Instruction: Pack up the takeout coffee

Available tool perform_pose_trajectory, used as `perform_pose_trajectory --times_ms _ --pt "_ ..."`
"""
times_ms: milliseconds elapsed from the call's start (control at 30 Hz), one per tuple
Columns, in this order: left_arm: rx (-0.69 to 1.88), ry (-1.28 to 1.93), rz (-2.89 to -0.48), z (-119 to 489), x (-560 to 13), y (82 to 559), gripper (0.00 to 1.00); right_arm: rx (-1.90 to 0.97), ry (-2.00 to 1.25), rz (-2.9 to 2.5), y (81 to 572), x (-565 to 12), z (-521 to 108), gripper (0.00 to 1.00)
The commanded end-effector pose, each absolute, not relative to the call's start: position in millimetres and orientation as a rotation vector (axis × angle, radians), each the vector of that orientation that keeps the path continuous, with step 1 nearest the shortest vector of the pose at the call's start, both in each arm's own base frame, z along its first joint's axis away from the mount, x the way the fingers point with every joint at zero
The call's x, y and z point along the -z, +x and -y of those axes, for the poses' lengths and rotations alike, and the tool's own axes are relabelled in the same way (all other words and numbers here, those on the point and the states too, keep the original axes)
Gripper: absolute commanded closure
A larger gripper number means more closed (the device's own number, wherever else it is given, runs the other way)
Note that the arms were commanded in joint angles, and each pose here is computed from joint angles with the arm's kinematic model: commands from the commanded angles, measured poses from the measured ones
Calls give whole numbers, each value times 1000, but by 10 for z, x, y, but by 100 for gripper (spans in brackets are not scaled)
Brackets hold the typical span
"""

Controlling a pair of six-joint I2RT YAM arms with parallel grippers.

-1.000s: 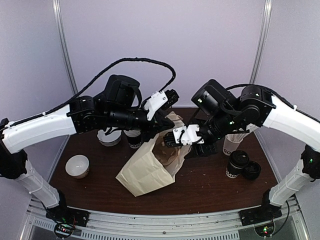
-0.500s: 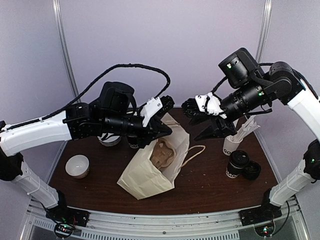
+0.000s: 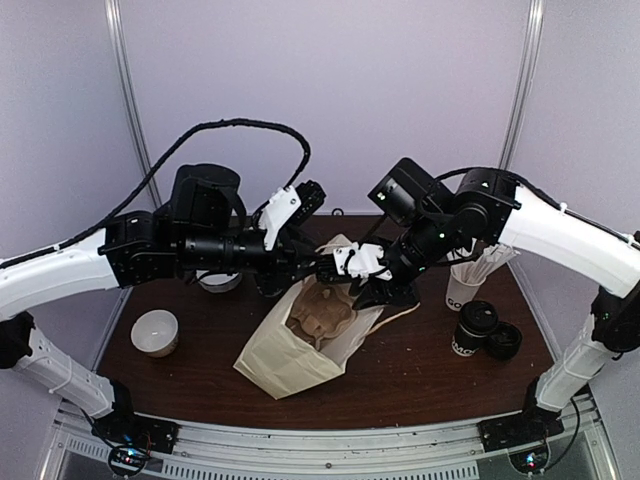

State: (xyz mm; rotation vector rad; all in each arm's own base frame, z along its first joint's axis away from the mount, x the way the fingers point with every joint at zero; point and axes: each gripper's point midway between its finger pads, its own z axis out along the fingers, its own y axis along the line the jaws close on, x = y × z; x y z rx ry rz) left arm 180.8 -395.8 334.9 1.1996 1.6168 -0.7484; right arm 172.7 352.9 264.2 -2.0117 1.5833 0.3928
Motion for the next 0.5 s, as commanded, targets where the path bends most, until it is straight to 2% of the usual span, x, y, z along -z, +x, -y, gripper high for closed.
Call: perform_pose_trajectory --times_ms 0,67,167,267,367,467 --pt "742 1136 -1615 3915 -3395 1842 62 -297 -1894 -1618 1964 -2645 -3621 75" --pt "738 1131 -1618 3882 -3379 1836 54 -268 -1867 -1650 2035 -2581 -3641 74" --pt "739 1133 -1614 3829 -3349 1806 41 -205 -1841 -1711 2148 -2461 -3639 66" --pt "741 1131 -1611 3762 -3335 1774 33 -170 -1828 -1772 2223 -2325 -3654 63" --pt "734 1121 -1621 3686 -3303 1755 31 -154 -1797 -1819 2289 -2245 -3691 57" --pt "743 1108 -1617 3627 -3279 1726 30 -138 -1774 -1854 2346 -2174 -3725 55"
